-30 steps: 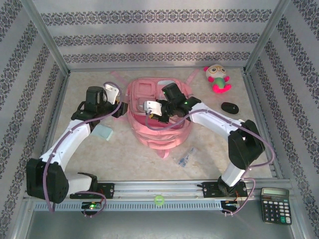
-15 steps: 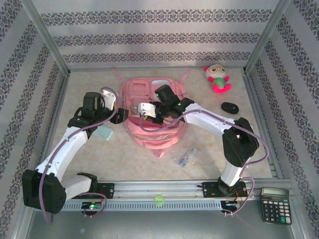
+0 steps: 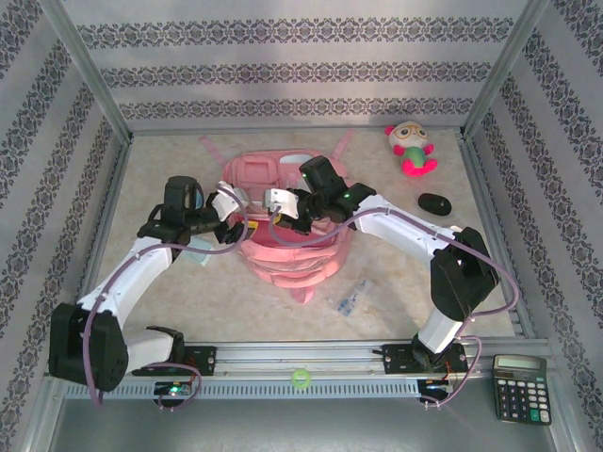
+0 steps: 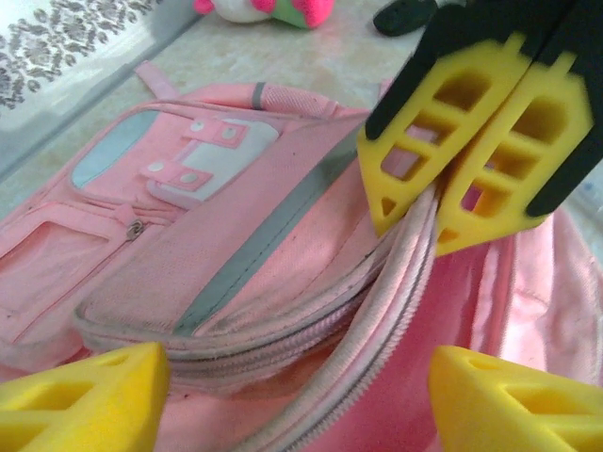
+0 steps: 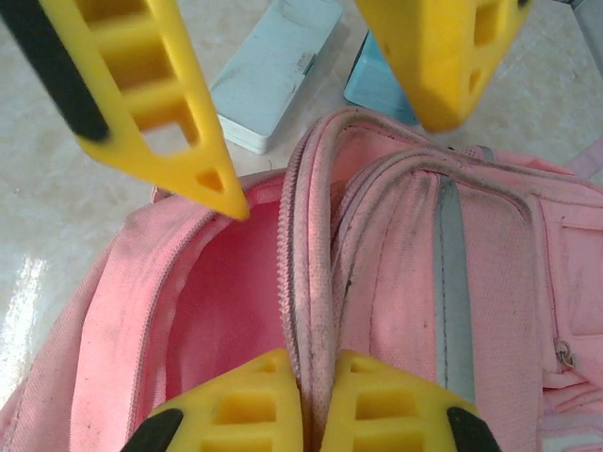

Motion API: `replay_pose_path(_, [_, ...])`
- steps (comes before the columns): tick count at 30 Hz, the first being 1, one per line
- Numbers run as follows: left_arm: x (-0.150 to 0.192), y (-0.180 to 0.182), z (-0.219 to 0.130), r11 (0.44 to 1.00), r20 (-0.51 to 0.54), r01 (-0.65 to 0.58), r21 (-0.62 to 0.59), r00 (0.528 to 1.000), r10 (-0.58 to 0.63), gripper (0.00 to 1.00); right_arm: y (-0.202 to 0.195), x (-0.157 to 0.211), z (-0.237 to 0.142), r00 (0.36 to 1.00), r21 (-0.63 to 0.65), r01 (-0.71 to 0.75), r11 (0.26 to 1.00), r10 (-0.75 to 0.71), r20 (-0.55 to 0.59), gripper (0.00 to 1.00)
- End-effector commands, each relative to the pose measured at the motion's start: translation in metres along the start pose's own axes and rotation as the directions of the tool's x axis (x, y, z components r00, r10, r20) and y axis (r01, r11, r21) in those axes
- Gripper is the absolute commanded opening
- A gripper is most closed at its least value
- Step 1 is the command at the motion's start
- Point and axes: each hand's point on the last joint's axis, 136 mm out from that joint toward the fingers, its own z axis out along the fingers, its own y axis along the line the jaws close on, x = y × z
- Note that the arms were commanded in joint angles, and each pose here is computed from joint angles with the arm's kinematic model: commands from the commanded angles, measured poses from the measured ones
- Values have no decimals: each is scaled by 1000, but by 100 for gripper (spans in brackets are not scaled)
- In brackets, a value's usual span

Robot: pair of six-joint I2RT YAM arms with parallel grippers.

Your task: Pack books, pencil case, and school supplies into a backpack

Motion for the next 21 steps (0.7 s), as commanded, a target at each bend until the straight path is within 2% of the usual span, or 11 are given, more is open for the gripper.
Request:
replay_pose_path(1, [-20, -1, 8, 977, 59, -209, 38, 977, 206, 69, 1, -38, -17, 991, -16, 23, 1000, -20, 135, 4])
replay_pose_path(7, [-19, 1, 22, 971, 63, -231, 61, 972, 227, 38, -3, -46, -24, 987, -6, 2, 1000, -1, 159, 6])
replay_pose_path(9, [-23, 1, 23, 973, 89, -219, 66, 973, 213, 22, -6, -47, -28, 985, 4, -14, 1000, 13, 170, 7])
replay_pose_path(10, [-27, 1, 23, 976, 107, -209, 66, 974, 201, 11, -8, -47, -31, 984, 10, -30, 999, 28, 178, 9])
replay_pose_path(12, [-35, 2, 23, 980, 157, -187, 64, 972, 176, 0, -11, -45, -39, 976, 17, -74, 997, 69, 206, 18])
replay_pose_path(17, [-51, -2, 22, 983, 245, -151, 105, 962, 121, 0, -22, -16, -56, 959, 99, -200, 975, 174, 225, 48])
replay_pose_path(21, [-57, -5, 23, 979, 280, -155, 130, 953, 114, 0, -25, 14, -64, 962, 162, -240, 957, 213, 170, 57])
